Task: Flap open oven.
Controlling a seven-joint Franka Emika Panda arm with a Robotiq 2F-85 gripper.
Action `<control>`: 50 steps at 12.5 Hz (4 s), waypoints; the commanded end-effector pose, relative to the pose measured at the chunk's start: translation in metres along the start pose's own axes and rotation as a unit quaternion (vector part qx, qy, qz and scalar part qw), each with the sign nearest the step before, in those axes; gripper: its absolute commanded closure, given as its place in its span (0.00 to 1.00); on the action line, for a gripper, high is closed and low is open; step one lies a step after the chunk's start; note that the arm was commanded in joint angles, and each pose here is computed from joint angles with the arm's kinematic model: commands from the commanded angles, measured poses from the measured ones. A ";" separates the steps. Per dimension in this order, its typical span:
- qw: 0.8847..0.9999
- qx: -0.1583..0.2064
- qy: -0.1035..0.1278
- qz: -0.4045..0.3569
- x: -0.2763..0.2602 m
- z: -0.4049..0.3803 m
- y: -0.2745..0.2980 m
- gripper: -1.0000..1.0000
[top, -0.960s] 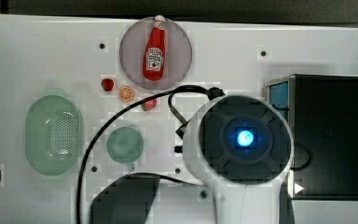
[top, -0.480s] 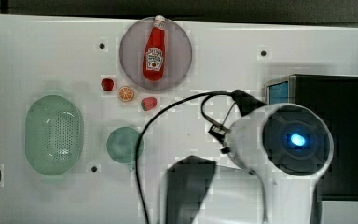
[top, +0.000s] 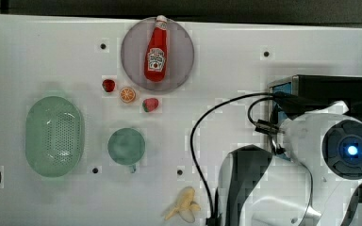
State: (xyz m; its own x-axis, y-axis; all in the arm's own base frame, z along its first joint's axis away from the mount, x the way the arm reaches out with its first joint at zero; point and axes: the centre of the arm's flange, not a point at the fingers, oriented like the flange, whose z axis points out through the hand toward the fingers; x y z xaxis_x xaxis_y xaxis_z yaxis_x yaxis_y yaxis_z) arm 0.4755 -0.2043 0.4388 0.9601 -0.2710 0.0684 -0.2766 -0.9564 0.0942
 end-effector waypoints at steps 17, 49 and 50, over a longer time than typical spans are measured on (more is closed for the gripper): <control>0.994 -0.047 -0.018 -0.097 0.020 0.129 0.018 0.82; 0.954 -0.289 -0.031 -0.079 -0.013 0.272 -0.229 0.82; 0.964 -0.260 -0.025 -0.052 -0.007 0.258 -0.231 0.82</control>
State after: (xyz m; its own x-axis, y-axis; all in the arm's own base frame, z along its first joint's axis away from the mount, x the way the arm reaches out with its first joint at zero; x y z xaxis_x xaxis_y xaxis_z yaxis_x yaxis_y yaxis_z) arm 0.5145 -0.0040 0.1237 0.9795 -0.1388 -0.1462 -0.0216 -0.7932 0.6086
